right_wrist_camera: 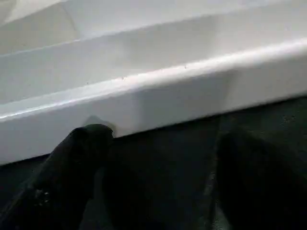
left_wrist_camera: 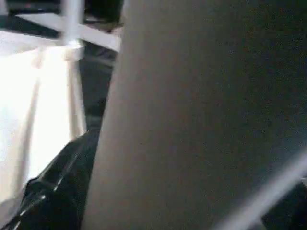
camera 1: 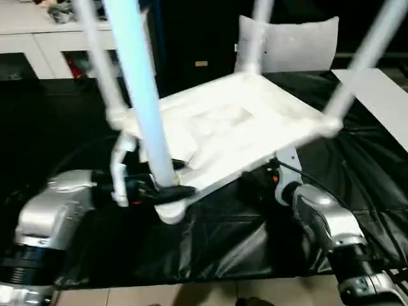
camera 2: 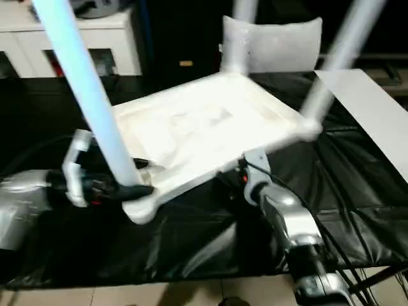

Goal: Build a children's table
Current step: Rotate table base

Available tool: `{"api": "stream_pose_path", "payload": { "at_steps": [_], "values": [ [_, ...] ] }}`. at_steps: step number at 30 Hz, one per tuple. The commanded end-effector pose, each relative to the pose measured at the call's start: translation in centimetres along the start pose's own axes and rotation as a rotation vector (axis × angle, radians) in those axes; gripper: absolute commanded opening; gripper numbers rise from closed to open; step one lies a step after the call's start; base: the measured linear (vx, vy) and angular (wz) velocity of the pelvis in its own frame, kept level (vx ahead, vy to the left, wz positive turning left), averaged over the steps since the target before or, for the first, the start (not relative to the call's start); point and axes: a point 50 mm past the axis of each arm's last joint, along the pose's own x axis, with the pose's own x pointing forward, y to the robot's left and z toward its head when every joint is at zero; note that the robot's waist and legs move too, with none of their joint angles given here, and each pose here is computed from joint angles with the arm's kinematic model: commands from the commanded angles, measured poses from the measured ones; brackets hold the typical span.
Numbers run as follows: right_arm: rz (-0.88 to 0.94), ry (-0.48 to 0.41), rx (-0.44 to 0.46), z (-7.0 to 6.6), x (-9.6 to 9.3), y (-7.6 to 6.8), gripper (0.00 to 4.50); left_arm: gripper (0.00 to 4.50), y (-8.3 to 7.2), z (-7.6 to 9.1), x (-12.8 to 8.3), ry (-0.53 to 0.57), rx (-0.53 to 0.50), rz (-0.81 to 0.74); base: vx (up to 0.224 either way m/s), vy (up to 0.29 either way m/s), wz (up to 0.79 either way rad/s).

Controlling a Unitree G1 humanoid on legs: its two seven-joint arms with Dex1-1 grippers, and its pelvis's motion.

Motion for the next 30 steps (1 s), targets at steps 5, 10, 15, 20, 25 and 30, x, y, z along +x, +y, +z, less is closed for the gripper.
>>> {"api": "stream_pose_path", "payload": {
  "at_steps": [5,10,15,20,25,30],
  "values": [
    [0.136,-0.065,-0.048,1.6,1.3,2.7,4.50,4.48,-1.8,0.6,3.5,-0.023,-0.038,-0.169,0.000,0.000,0.00],
    [0.186,-0.064,-0.065,1.6,1.9,3.9,4.50,4.48,-2.6,0.7,5.4,-0.047,-0.054,-0.233,0.000,0.000,0.00],
    [0.195,-0.066,-0.064,1.5,2.1,4.3,4.50,4.48,-2.6,1.2,7.1,-0.080,-0.050,-0.247,0.000,0.000,0.00],
    [0.194,-0.069,-0.069,1.6,2.4,4.5,4.50,4.48,-2.2,1.7,8.8,-0.110,-0.018,-0.215,0.000,0.000,0.00],
    [0.150,-0.068,-0.066,1.5,2.4,3.8,4.50,4.48,-1.9,2.1,9.6,-0.138,0.018,-0.177,0.000,0.000,0.00],
    [0.057,-0.082,-0.095,1.1,1.1,1.3,4.50,4.48,-0.1,2.0,9.3,-0.101,0.139,0.028,0.000,0.000,0.00]
  ]
}}
